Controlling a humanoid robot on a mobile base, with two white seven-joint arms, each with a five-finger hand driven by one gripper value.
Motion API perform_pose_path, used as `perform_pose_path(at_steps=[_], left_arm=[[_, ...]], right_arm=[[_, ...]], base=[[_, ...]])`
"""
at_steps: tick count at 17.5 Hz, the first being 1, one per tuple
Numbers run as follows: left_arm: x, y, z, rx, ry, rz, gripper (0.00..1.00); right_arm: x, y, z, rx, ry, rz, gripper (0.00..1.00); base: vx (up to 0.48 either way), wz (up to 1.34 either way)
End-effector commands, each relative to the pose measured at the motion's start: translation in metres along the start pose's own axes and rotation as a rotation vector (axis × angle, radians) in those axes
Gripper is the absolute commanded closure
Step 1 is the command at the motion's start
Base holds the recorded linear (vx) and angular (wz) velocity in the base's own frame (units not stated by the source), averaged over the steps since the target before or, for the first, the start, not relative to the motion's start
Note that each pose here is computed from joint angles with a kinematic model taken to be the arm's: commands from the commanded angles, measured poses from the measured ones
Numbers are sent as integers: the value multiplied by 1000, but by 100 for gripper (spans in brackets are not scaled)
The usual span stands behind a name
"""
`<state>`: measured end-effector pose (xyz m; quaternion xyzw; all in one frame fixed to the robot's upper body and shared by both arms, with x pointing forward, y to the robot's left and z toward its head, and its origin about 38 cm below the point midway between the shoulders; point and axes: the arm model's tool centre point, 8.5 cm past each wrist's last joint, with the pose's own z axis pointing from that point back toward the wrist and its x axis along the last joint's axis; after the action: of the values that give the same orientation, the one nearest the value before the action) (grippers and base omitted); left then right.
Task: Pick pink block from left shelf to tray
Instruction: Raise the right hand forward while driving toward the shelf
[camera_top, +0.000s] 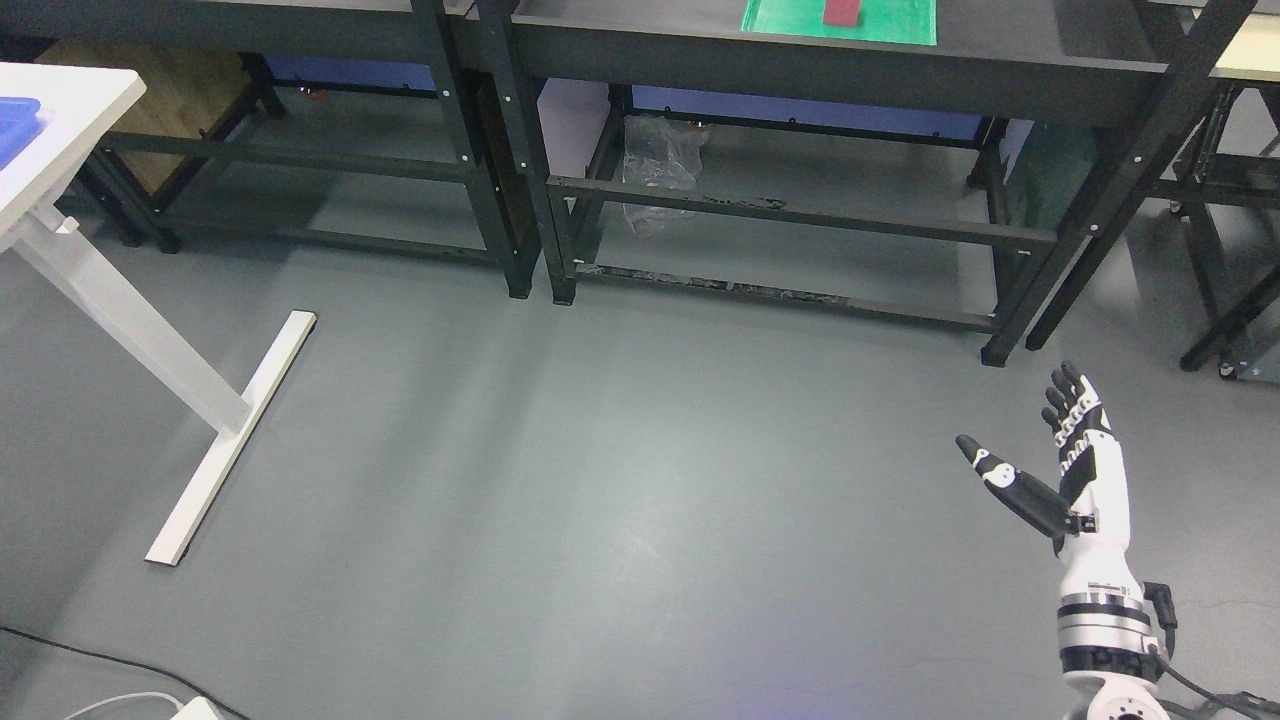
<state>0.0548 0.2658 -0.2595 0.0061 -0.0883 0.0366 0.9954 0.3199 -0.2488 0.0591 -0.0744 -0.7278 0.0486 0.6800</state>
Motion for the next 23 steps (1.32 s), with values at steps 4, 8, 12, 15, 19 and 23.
perform_pose_path(at_steps=[4,8,12,15,19,23], left_arm=[[7,11,0,18,-19,4,0],[7,11,0,18,-19,4,0],[7,11,0,18,-19,4,0],[7,11,0,18,-19,4,0],[7,11,0,18,-19,4,0],[7,11,0,18,-19,4,0]], right_arm=[[5,-11,-1,-13,-13,14,0],[4,-12,0,-18,-12,13,0],[5,-13,0,-22,-21,33,0],[10,-9,-4,5,-36,337,2],[19,2,-7,49,-77,779,2],[24,-5,-7,43,-114,942,0]], base=[[28,-3],[40,-2],[40,-3],[61,0],[76,13],[68,6]])
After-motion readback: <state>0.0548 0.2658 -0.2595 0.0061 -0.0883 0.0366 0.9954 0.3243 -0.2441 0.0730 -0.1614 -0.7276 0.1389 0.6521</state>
